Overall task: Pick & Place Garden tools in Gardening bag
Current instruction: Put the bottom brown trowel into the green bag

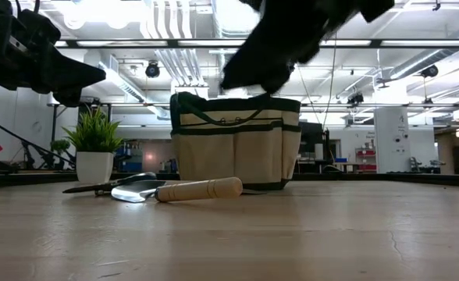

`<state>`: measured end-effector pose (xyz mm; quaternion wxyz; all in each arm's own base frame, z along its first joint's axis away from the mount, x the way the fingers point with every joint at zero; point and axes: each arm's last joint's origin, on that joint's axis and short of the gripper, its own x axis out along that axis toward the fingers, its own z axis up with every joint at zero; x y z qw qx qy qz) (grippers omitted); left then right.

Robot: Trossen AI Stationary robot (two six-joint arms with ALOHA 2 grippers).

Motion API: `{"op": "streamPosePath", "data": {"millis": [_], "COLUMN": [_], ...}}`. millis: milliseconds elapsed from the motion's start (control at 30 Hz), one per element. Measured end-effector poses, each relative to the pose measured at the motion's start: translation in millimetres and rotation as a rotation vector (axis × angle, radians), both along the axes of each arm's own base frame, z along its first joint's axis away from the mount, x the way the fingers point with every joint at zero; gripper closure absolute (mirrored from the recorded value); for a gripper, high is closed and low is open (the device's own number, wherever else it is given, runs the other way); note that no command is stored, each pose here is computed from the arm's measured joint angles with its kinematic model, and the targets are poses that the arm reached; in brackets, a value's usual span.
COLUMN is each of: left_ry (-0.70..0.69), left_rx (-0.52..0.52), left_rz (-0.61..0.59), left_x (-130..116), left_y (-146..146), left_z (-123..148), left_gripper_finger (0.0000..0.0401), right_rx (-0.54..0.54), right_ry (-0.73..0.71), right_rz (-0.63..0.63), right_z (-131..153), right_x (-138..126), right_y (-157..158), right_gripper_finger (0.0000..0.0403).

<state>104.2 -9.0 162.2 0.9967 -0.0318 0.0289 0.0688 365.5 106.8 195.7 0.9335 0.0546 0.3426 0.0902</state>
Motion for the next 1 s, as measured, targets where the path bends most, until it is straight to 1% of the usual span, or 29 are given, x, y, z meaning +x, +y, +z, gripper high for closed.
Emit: {"op": "streamPosePath", "data": {"millis": [67,200,367,500,600,667,833,1000], "left_ry": [0.0,0.003,0.003,0.003,0.004,0.004,0.004,0.004], "left_rx": [0.0,0.001,0.001,0.001,0.001,0.001,0.001,0.001], "left_rz": [-0.001,-0.001,0.0,0.0,0.0,0.0,0.0,0.0], "left_x": [0.0,0.2,0.2,0.3,0.3,0.3,0.3,0.3], "left_y": [0.0,-0.1,0.0,0.0,-0.1,-0.1,-0.1,-0.1], "left_z": [-0.1,-0.2,-0.2,-0.2,-0.3,-0.4,-0.4,-0.3], "left_gripper_finger": [0.0371,0.0371,0.0371,0.0371,0.0371,0.0371,0.0371,0.0371], "right_rx": [0.006,0.044,0.06,0.048,0.043,0.071,0.121,0.134], "right_ry": [0.022,0.031,0.103,0.17,0.195,0.199,0.227,0.236], "right_rz": [-0.071,-0.142,-0.203,-0.254,-0.259,-0.239,-0.233,-0.232], "right_z": [-10.2,-20.3,-34.4,-43.1,-48.7,-49.8,-55.5,-59.2], "right_x": [12.9,42.3,72.0,89.0,97.8,102.8,106.9,108.0], "right_y": [1.4,-5.2,-14.8,-30.9,-37.6,-40.2,-48.0,-47.6], "right_gripper_finger": [0.0234,0.0207,0.0203,0.0207,0.0208,0.0209,0.0209,0.0209]}}
